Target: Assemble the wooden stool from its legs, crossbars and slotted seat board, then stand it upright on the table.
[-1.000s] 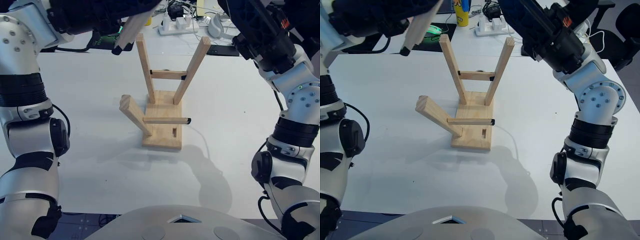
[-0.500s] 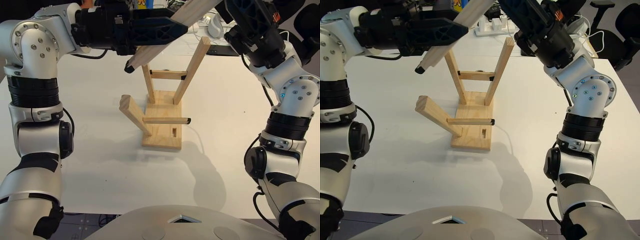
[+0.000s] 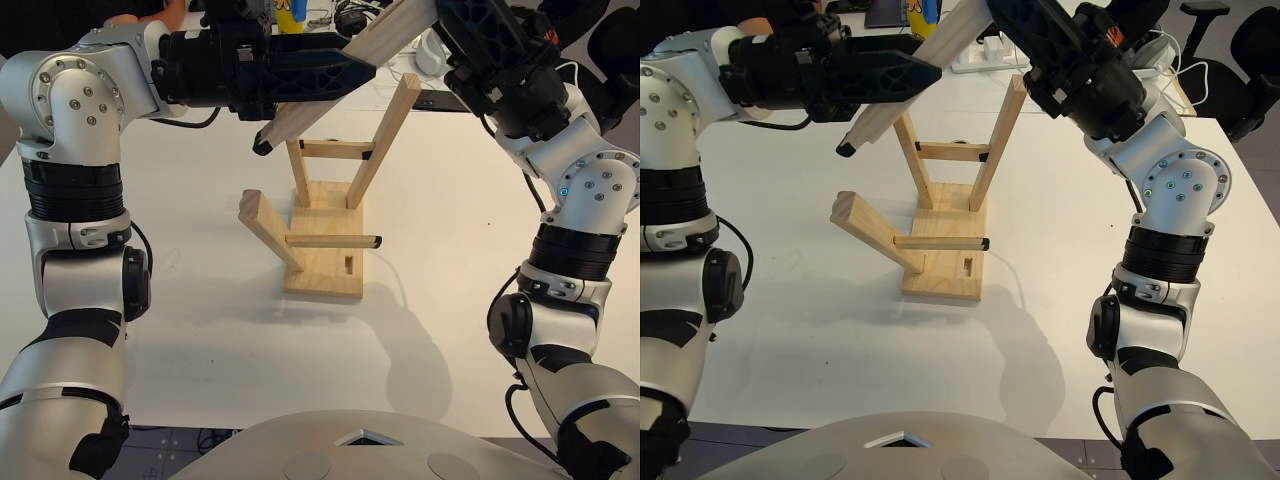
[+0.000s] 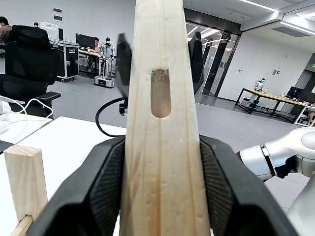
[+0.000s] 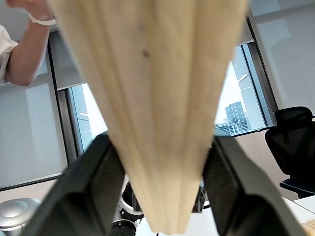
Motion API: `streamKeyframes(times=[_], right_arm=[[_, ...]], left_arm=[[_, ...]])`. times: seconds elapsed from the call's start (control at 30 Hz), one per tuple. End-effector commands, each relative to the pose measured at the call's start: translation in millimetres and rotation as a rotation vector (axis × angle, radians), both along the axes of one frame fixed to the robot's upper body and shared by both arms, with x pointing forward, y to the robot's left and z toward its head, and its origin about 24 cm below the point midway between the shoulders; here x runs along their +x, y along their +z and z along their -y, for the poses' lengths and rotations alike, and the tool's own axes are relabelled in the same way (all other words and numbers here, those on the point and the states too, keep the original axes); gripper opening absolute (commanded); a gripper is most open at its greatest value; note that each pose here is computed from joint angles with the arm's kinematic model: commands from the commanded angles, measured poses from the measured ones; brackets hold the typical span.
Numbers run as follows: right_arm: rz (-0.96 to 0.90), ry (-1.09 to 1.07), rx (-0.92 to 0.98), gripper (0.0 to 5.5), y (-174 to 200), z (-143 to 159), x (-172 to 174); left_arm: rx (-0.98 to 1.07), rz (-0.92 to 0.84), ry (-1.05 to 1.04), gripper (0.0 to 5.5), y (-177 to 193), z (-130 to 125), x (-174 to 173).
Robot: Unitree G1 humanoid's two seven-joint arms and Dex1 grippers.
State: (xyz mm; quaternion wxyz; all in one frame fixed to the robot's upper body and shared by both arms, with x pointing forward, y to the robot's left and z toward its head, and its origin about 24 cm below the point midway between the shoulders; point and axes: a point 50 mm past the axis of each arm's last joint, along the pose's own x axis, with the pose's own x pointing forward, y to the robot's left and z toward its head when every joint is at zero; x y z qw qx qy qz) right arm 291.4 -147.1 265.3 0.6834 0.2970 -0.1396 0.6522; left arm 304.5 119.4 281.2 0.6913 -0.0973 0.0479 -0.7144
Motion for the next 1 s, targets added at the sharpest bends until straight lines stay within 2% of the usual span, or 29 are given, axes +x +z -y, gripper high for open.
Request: streamKeyframes(times=[0.03, 0.13, 0.17, 0.27, 0.43, 0.6, 0.77, 0.9, 1.0], right_arm=[[0.003, 0.018, -0.01, 2.06, -1.1, -3.2, -2.4], [0.002, 0.027, -0.01, 2.06, -2.1, -4.8, -3.7], [0.001, 0.028, -0.011, 2.06, -2.4, -5.2, -4.0], [0.0, 0.013, -0.022, 2.06, -3.4, -5.8, -3.9], [-0.002, -0.065, -0.066, 2.06, -12.4, -4.5, -2.7], [-0.008, -0.167, -0.088, 2.06, -23.9, 1.2, 0.9], [-0.031, -0.275, -0.163, 2.06, -42.5, 26.3, 0.2], [-0.065, -0.332, -0.217, 2.06, -54.0, 49.9, -5.2], [-0.081, -0.384, -0.249, 2.06, -58.5, 67.3, -13.7]], left_arm=[[0.018, 0.03, -0.008, 2.07, -3.6, -0.8, -0.2], [0.004, 0.08, 0.036, 2.07, -4.3, -1.4, 4.5], [-0.007, 0.087, 0.055, 2.43, -4.3, -1.5, 6.4], [-0.016, 0.1, 0.1, 2.72, -3.3, -2.9, 11.1], [-0.004, 0.123, 0.118, 3.55, -2.2, -6.3, 12.9], [0.045, 0.117, 0.128, 4.25, -10.2, -23.2, 7.2], [0.148, 0.106, 0.117, 4.92, -11.6, -49.9, -19.3], [0.278, 0.071, 0.062, 4.97, -21.4, -57.1, -50.2], [0.363, 0.119, 0.059, 4.97, -28.9, -52.3, -57.6]])
